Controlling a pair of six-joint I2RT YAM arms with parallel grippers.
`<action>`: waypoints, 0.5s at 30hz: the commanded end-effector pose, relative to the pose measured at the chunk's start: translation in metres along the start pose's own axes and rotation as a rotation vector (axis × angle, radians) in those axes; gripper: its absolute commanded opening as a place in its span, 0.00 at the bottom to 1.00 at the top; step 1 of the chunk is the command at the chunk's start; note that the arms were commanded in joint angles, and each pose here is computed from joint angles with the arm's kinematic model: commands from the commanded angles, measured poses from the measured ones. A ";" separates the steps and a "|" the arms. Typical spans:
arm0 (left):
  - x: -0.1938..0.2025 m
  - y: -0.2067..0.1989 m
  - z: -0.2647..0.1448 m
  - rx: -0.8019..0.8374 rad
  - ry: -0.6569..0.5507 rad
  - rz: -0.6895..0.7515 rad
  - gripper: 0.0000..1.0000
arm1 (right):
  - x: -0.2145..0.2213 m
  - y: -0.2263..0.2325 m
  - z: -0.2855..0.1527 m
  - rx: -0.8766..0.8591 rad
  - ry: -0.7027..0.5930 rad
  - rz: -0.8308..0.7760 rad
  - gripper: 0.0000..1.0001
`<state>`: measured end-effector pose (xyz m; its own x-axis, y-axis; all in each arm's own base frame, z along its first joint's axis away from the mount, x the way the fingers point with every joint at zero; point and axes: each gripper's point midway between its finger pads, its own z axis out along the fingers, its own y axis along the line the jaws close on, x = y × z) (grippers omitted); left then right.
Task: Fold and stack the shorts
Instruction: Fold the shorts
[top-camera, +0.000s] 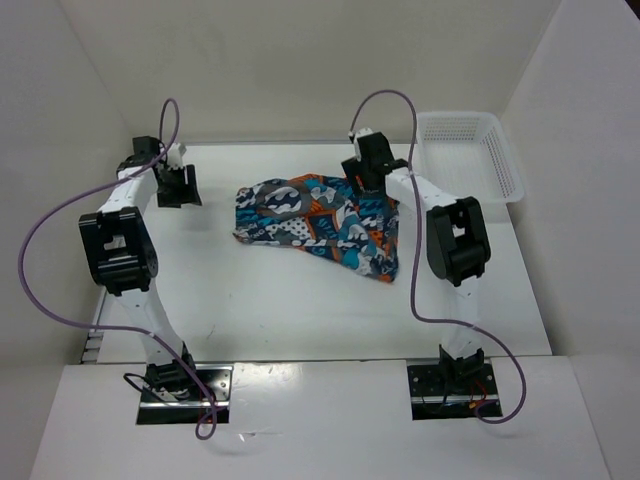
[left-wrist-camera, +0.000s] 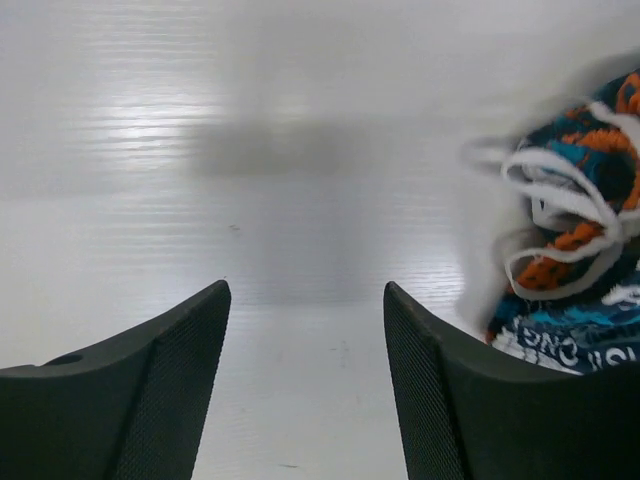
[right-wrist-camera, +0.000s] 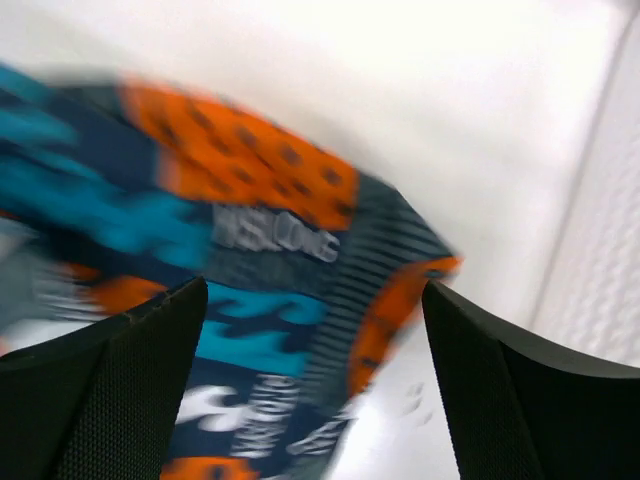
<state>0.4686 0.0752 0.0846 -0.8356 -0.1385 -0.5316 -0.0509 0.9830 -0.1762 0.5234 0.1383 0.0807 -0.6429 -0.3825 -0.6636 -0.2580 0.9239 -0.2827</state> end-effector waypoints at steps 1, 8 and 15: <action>-0.003 -0.043 -0.010 0.079 -0.017 0.066 0.70 | -0.093 0.028 -0.045 -0.030 -0.230 -0.089 0.94; 0.044 -0.114 0.015 0.273 0.112 0.133 0.73 | -0.036 0.038 -0.105 -0.113 -0.149 -0.111 0.96; 0.083 -0.152 0.026 0.351 0.210 0.181 0.78 | 0.096 0.052 -0.150 -0.294 0.031 -0.248 0.96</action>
<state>0.4327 -0.0725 0.0551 -0.8967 0.0699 -0.4371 0.2401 0.9063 -0.3478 0.3763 0.1595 0.1168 -0.5627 -0.5470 -0.6198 -0.5178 0.8177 -0.2515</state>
